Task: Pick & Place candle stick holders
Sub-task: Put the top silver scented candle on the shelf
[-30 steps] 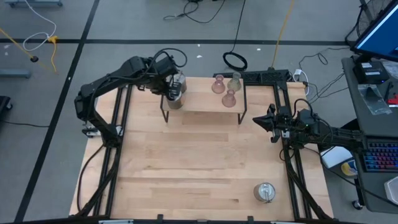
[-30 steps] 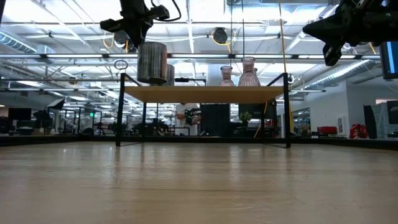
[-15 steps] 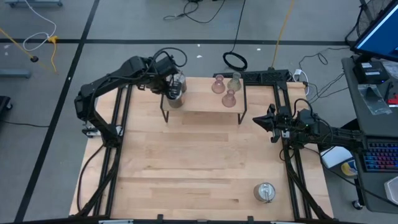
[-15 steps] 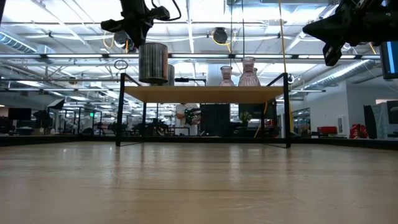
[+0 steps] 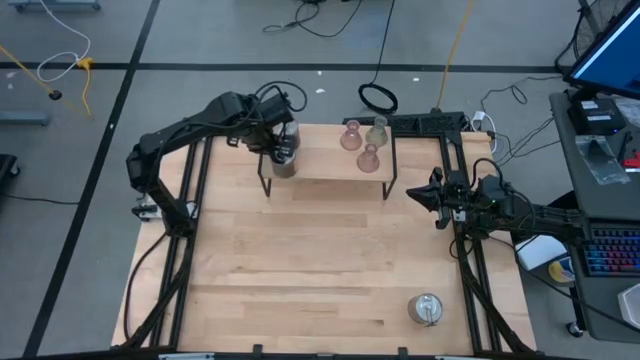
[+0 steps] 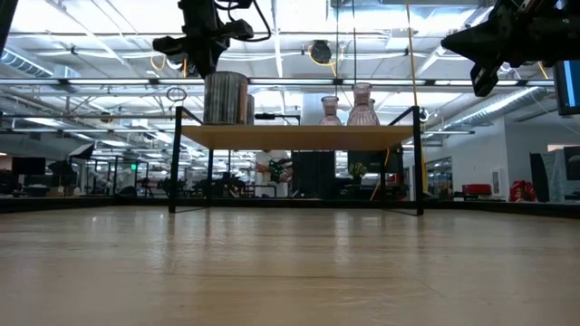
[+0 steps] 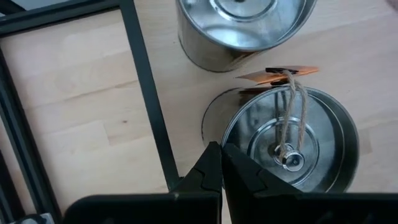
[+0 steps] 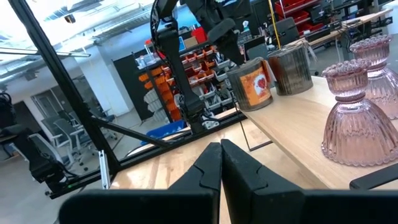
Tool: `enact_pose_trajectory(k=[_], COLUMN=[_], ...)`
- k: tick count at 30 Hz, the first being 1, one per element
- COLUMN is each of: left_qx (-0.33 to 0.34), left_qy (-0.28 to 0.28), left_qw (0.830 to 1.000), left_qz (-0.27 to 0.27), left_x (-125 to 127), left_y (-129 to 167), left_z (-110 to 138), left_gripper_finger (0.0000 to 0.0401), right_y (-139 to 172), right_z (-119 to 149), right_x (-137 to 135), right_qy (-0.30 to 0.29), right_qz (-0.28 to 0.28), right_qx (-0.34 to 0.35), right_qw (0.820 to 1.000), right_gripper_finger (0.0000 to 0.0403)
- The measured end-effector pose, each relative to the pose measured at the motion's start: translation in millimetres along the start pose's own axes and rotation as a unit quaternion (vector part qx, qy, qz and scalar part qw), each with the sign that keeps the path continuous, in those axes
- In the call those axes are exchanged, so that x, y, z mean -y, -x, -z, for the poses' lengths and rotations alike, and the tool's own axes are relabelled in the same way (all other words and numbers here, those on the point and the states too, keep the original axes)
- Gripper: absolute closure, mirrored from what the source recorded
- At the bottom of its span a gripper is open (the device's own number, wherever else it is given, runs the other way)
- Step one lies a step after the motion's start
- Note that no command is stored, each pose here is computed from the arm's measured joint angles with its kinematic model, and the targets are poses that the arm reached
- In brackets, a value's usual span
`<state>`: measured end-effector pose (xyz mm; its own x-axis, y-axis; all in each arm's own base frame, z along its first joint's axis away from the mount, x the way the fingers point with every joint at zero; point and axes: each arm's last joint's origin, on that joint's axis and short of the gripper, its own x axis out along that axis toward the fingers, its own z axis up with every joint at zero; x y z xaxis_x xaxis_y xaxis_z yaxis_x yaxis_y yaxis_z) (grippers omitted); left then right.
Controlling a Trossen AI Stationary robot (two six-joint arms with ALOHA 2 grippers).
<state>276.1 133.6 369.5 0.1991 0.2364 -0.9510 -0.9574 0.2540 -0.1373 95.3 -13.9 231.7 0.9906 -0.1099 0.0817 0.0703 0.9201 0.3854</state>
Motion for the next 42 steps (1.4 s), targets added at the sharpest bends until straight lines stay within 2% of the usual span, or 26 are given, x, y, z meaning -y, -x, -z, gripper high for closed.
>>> enact_pose_trajectory(k=[23,31,42], left_qx=[0.0,0.003,0.005], left_qy=[0.008,0.007,0.001], left_qw=[1.0,1.0,1.0], left_qz=[-0.004,-0.006,-0.007], left_x=[-7,-7,-7], left_y=[-5,-5,-5], left_z=[-12,-12,-12], left_gripper_finger=[0.0401,0.0382,0.0378], right_y=[0,0,0], right_z=[0,0,0], right_x=[0,0,0], right_qy=[-0.001,-0.001,-0.003], right_qz=[0.0,0.0,0.0], right_qx=[0.0,0.0,0.0], right_qw=[1.0,1.0,1.0], right_gripper_finger=[0.0403,0.0403,0.0403])
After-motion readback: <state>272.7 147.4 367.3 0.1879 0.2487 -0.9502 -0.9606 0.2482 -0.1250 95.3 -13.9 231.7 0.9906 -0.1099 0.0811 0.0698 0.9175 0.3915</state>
